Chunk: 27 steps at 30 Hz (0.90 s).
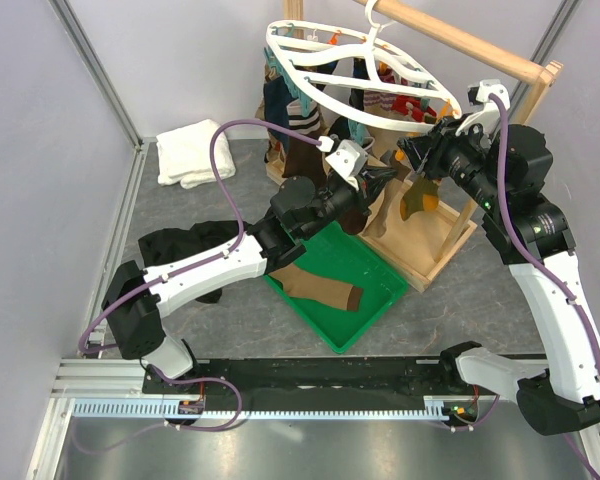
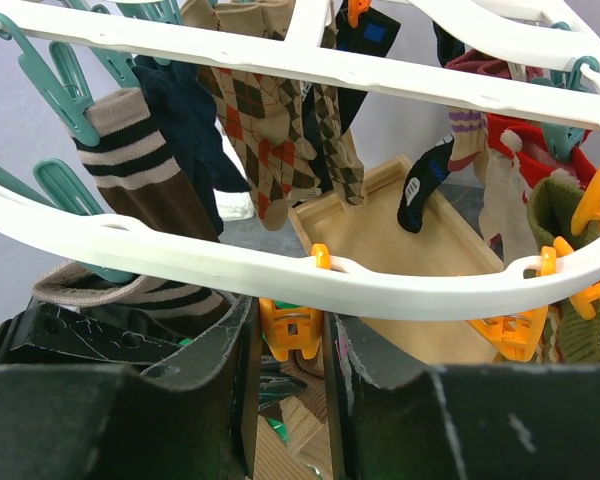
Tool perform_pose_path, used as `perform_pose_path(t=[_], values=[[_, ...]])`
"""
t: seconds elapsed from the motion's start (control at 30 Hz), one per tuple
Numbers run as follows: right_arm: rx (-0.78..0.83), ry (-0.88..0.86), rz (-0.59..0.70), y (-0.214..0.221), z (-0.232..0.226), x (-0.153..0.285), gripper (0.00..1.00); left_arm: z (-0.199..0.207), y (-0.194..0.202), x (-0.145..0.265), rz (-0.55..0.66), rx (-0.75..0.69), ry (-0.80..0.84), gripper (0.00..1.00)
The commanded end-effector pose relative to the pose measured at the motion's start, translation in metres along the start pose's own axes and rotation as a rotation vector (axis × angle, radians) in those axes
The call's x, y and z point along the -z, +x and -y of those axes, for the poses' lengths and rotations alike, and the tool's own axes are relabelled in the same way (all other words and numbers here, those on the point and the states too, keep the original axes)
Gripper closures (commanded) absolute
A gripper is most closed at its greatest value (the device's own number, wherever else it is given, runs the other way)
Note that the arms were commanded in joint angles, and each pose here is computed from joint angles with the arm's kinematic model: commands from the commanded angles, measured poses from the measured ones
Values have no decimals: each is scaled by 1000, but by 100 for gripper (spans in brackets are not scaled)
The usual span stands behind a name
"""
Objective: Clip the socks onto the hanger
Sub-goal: Clamp the sock onto the hanger.
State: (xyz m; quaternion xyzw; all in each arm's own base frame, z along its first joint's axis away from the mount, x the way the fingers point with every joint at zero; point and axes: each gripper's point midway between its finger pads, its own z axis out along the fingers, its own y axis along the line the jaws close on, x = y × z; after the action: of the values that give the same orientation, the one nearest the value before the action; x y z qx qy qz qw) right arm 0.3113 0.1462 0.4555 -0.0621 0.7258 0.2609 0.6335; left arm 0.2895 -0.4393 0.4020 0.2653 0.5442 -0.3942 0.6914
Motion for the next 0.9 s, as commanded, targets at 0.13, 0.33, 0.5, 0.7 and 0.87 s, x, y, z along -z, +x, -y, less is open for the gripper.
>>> perform_pose_path(t=[0.13,0.33,0.5,0.7,0.87], values=[[-23,-87,-97,27,-13,-5,100,0,-46,-5,122,-18,4,98],[-27,-104,-103,27,-17,-5,100,-1,-52,-4,141,-9,2,98],[-31,-107,-110,29,-17,-7,100,0,-60,-2,165,-2,8,98],[-43,-134,-113,28,-22,-5,100,0,-63,-4,182,0,10,98],[-54,-147,-118,29,-25,-6,100,1,-69,-4,202,17,17,98]])
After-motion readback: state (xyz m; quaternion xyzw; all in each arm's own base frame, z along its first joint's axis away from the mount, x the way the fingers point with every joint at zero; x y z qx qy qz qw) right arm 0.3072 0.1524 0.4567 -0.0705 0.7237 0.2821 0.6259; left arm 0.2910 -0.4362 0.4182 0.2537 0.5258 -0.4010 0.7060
